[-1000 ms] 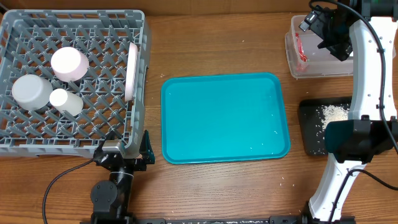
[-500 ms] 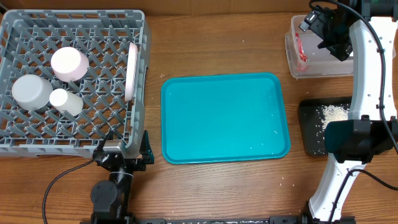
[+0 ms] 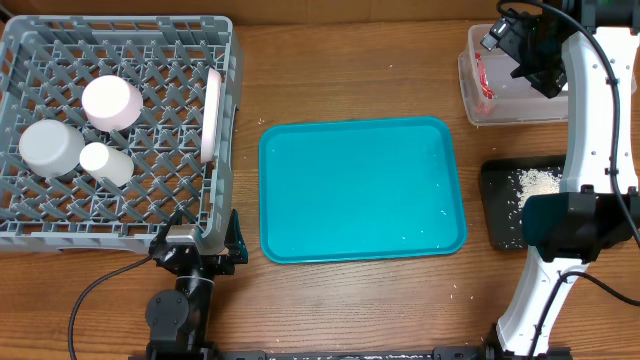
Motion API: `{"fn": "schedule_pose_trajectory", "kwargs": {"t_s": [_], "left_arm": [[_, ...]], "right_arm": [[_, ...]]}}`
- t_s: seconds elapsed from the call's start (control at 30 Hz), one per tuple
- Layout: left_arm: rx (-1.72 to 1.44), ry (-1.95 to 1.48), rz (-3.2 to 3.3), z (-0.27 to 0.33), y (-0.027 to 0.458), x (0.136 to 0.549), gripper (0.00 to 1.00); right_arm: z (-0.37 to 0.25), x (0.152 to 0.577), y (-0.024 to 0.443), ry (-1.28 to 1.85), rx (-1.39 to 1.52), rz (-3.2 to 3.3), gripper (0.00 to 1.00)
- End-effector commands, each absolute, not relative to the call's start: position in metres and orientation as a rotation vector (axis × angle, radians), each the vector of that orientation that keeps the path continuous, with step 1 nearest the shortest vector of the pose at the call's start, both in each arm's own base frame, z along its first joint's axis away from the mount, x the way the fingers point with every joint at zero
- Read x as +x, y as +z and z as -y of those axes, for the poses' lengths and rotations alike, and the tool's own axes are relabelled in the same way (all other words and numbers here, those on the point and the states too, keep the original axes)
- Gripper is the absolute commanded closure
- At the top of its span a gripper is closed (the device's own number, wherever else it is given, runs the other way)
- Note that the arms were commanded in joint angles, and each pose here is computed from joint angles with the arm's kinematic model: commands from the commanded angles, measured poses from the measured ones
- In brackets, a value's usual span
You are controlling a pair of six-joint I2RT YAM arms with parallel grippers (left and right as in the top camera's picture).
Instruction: Sort waste into correct bins and load items into the dishwasher
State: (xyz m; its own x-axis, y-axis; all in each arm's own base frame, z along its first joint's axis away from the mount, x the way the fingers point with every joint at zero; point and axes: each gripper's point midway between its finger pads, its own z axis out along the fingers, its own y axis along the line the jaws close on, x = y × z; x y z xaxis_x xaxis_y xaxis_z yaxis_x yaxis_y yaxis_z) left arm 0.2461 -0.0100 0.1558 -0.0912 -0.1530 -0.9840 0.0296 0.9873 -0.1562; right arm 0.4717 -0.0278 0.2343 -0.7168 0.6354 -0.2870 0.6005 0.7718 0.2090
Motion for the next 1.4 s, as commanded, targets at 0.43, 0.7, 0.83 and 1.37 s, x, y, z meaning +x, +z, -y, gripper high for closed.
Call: {"fn": "schedule_pose_trajectory", "kwargs": {"t_s": [0.43,0.7,0.83,1.37], "left_arm": [[-0.090,-0.132,-1.647,0.009,0.156,0.246,0.00],[-0.090,-0.132,-1.647,0.009,0.156,0.246,0.00],[-0.090,-0.132,-1.647,0.009,0.156,0.246,0.00],[-0.090,-0.132,-1.647,0.009,0.156,0.246,0.00]], "right_arm": [[0.010,0.467,0.270,0.189,0.859,-2.562,0.00],[0.008,0.444,0.328,0.069,0.788,-2.413,0.00],[0.006,0.432,0.352,0.028,0.749,-2.355,0.00],[0.012,0.386,0.421,-0.035,0.606,-2.202,0.00]]}}
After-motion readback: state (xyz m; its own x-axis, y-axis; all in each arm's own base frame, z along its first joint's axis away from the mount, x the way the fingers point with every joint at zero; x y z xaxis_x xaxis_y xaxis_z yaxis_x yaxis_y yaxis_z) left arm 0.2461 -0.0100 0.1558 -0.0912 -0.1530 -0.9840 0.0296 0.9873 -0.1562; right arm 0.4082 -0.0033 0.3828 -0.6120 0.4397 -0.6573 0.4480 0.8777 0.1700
